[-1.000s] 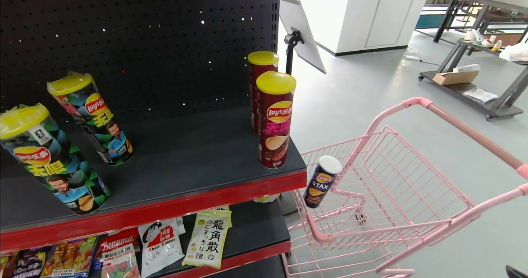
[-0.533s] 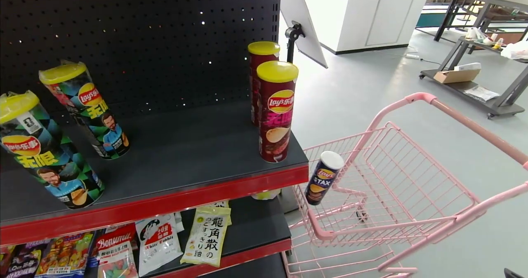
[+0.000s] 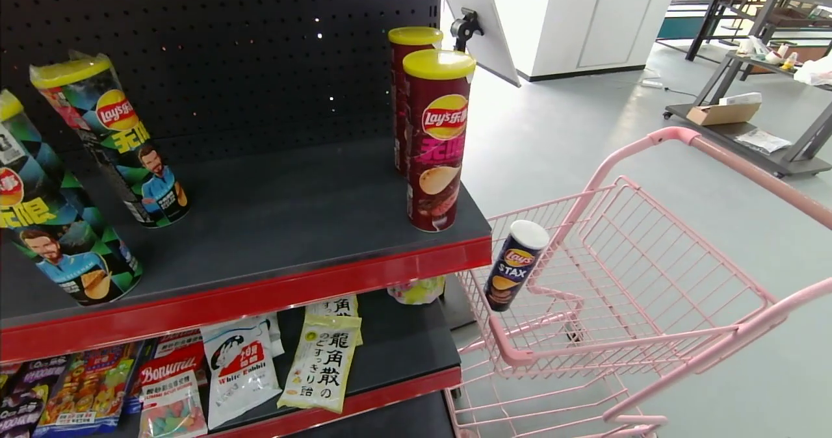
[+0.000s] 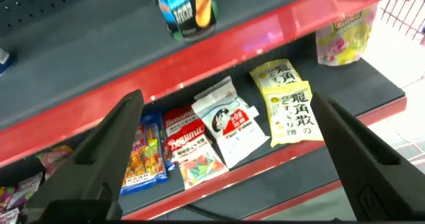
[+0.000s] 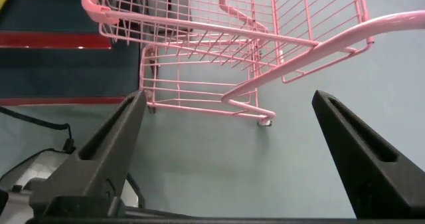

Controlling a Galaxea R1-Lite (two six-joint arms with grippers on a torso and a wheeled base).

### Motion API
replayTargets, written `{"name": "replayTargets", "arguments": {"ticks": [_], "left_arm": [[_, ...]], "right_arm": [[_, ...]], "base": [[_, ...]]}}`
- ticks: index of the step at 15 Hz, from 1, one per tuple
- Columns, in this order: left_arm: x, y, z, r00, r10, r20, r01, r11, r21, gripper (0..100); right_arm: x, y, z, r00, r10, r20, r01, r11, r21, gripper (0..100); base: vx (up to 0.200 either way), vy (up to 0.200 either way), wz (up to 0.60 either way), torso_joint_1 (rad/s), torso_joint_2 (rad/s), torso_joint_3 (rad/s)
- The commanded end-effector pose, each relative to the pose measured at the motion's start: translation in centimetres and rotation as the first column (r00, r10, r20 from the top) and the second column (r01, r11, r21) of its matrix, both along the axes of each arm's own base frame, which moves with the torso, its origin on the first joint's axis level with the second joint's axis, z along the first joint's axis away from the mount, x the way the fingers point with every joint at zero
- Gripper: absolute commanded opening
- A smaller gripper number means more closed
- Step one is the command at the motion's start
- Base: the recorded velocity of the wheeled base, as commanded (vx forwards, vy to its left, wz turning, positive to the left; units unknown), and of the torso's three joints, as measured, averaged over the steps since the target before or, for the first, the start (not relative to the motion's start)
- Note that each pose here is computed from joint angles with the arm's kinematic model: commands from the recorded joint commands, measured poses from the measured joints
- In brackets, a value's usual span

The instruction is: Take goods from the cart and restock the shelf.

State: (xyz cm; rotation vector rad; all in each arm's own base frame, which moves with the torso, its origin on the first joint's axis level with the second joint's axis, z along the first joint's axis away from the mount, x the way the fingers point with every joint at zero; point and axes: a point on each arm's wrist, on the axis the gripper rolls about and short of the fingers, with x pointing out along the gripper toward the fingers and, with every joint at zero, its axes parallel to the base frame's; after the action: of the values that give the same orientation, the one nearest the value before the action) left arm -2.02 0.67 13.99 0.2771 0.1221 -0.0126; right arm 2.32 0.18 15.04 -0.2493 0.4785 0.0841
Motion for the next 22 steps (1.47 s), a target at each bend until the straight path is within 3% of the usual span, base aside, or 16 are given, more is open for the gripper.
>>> {"name": "replayTargets", "arguments": {"ticks": [1, 3, 6, 8, 10, 12, 15, 19, 22], "left_arm": [[-0.1, 0.0, 0.0, 1.0, 0.001, 0.007, -0.001, 1.0, -0.002, 100], [-0.1, 0.0, 0.0, 1.0, 0.003, 0.007, -0.003, 1.0, -0.001, 100], [-0.1, 0.0, 0.2, 1.0, 0.006, 0.012, -0.006, 1.0, -0.003, 100], [0.0, 0.0, 0.6, 1.0, 0.001, 0.013, -0.001, 1.0, -0.01, 100], [0.0, 0.0, 1.0, 1.0, 0.006, 0.015, -0.006, 1.0, -0.013, 100], [0.1, 0.0, 1.1, 1.0, 0.007, 0.012, -0.007, 1.0, -0.012, 100], [0.2, 0.0, 1.5, 1.0, 0.009, 0.015, -0.009, 1.0, -0.013, 100], [0.6, -0.1, 1.9, 1.0, 0.007, -0.006, -0.007, 1.0, -0.008, 100], [0.8, -0.1, 2.1, 1.0, 0.007, -0.012, -0.007, 1.0, -0.007, 100]], "right_arm": [[0.4, 0.2, 0.3, 1.0, 0.006, -0.008, -0.006, 1.0, -0.004, 100], [2.5, 1.2, 2.0, 0.998, 0.058, 0.003, -0.058, 0.997, 0.049, 100], [11.0, 4.2, 3.1, 0.997, 0.035, 0.069, -0.042, 0.995, 0.09, 100], [17.1, 6.5, 1.7, 0.986, 0.016, 0.167, -0.044, 0.985, 0.169, 100], [20.1, 7.7, -0.1, 0.983, 0.054, 0.177, -0.088, 0.978, 0.191, 100], [20.8, 7.4, -1.3, 0.974, 0.184, 0.131, -0.212, 0.943, 0.258, 100], [22.0, 7.0, -3.5, 0.978, 0.202, 0.049, -0.208, 0.94, 0.27, 100], [24.3, 5.6, -4.8, 0.978, 0.178, 0.112, -0.203, 0.938, 0.281, 100], [25.0, 5.0, -6.2, 0.934, 0.349, 0.082, -0.355, 0.87, 0.341, 100]], "base": [[0.0, 0.0, 0.0, -0.183, 0.53, 0.349], [0.0, 0.0, 0.0, -0.078, 0.23, 0.149], [0.0, 0.0, 0.0, -0.019, 0.05, 0.034], [0.0, 0.0, 0.0, 0.0, 0.0, 0.0], [0.0, 0.0, 0.0, 0.0, 0.0, 0.0], [0.0, 0.0, 0.0, 0.0, 0.0, 0.0], [0.0, 0.0, 0.0, 0.0, 0.0, 0.0], [0.0, 0.0, 0.0, 0.0, 0.0, 0.0], [0.0, 0.0, 0.0, 0.0, 0.0, 0.0]]}}
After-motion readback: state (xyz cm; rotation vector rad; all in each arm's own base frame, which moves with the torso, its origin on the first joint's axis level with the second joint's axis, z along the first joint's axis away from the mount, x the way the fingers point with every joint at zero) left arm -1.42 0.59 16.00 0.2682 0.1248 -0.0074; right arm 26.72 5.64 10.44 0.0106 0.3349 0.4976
